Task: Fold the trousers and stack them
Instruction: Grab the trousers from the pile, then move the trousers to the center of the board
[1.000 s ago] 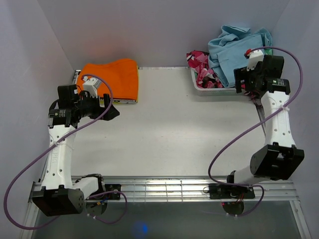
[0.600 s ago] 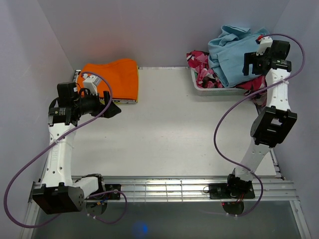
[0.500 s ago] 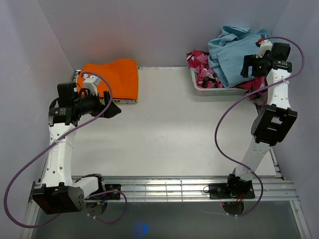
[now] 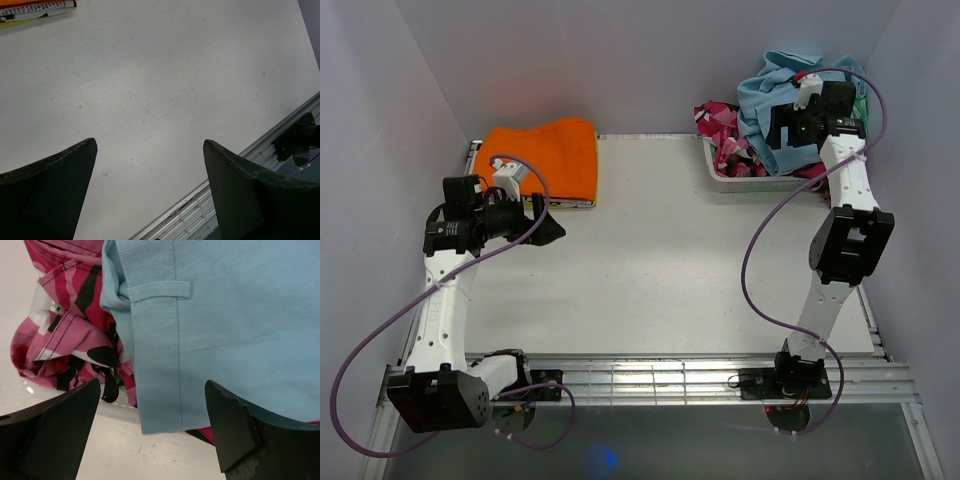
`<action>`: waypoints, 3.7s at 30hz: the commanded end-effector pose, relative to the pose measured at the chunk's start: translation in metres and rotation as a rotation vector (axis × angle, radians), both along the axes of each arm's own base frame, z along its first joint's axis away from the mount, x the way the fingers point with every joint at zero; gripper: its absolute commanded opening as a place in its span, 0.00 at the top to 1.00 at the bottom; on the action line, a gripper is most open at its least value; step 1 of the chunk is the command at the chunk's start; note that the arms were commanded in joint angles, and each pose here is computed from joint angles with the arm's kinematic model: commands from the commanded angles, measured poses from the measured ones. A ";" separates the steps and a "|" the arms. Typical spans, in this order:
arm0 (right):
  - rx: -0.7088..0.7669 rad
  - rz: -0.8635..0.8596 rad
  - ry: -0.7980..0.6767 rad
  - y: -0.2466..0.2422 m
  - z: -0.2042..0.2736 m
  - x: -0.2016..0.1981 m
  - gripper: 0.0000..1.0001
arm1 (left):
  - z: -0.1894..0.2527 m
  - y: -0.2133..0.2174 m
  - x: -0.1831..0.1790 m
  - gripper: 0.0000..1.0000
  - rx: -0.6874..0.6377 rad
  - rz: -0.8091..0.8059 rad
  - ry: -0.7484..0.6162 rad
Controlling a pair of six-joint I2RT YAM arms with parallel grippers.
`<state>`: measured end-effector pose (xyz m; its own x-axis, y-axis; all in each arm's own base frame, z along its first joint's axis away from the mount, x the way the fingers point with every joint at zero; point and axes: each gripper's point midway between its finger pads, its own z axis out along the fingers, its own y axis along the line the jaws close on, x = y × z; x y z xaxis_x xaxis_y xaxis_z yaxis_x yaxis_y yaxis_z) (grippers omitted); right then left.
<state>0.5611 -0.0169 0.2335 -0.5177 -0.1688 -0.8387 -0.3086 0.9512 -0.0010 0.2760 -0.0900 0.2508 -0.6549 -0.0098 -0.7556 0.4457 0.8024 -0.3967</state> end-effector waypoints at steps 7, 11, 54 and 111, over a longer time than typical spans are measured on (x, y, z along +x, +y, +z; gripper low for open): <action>-0.372 -0.317 -0.095 -0.032 -0.018 0.051 0.10 | -0.002 -0.001 -0.004 0.02 0.007 -0.027 -0.035; -0.465 -0.394 -0.114 -0.052 -0.024 0.062 0.10 | -0.005 0.000 -0.005 0.02 0.020 -0.022 -0.037; -0.137 -0.320 -1.404 -0.006 0.501 -0.280 0.92 | 0.032 0.020 0.021 0.02 0.043 0.164 -0.117; 0.851 0.645 -0.374 0.374 0.269 -0.271 0.92 | 0.133 -0.224 0.040 0.02 -0.375 -0.313 -0.620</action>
<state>0.3165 0.3605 0.4322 -0.3152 0.2469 -0.9163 -0.7957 0.4574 0.3970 0.2876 -0.3155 0.3524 -0.2529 -0.1481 -0.9561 0.8962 0.3366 -0.2891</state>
